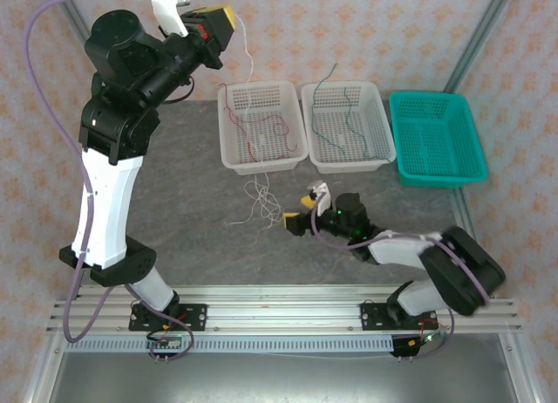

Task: Untangle the cables

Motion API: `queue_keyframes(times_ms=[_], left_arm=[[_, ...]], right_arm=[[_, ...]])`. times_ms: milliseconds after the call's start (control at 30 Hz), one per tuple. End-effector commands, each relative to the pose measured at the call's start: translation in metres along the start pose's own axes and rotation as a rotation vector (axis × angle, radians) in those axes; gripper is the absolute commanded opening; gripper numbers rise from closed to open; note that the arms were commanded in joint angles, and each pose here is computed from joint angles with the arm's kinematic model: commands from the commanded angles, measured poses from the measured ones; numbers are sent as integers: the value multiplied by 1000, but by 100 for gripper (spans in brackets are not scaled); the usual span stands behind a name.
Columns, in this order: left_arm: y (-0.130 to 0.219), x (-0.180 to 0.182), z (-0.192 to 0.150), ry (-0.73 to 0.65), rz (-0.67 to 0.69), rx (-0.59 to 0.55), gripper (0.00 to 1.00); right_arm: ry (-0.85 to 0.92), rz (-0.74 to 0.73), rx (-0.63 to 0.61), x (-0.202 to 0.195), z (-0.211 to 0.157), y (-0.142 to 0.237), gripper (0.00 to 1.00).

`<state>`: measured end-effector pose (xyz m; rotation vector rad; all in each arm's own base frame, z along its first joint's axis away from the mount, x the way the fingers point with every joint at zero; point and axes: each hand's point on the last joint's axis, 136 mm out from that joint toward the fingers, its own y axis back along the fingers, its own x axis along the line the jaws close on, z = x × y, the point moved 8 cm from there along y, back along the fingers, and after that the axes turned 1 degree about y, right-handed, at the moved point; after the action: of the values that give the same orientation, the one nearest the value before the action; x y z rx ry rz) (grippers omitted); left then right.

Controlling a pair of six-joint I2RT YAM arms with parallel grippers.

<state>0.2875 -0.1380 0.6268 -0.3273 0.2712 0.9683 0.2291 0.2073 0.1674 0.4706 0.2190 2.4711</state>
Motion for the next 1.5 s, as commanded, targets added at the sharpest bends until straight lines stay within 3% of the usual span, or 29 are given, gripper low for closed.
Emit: queue_keyframes(times_ms=[0,233,333,467,500,567,633,667,833,967,1067,1200,1367,1467], left_arm=[[-2,0,-2,22,-24,16,0],[-5,-1,-4,42,-44,23,0],[-3,-2,-3,45,-49,22,0],[1,-3,-2,37,-42,22,0],[1,-3,-2,35,-38,24,0],[3,-1,-3,30,-26,27,0],[6,3,-7,16,16,41,0],[8,7,-11,8,49,59,0],[30,58,-74,-26,370,146,0],[59,102,-151,21,564,198,6],[64,119,-212,157,524,250,23],[64,128,-256,259,484,337,63],[74,116,-263,224,326,343,75],[79,103,-262,185,198,349,81]], right_arm=[[121,-76,-131,7,52,14,97],[217,-30,-296,19,150,-16,97],[214,-85,-320,8,168,-42,97],[204,0,-333,4,172,-75,91],[188,8,-323,1,172,-85,82],[161,14,-318,-2,174,-94,50],[139,23,-344,-3,183,-89,2],[132,17,-359,-2,188,-84,0],[119,-7,-392,14,228,-28,0],[72,19,-390,26,264,10,0],[-29,21,-404,31,294,27,0],[-156,51,-343,36,320,34,0],[-217,100,-278,44,332,36,0],[-225,-40,-276,33,336,43,0]])
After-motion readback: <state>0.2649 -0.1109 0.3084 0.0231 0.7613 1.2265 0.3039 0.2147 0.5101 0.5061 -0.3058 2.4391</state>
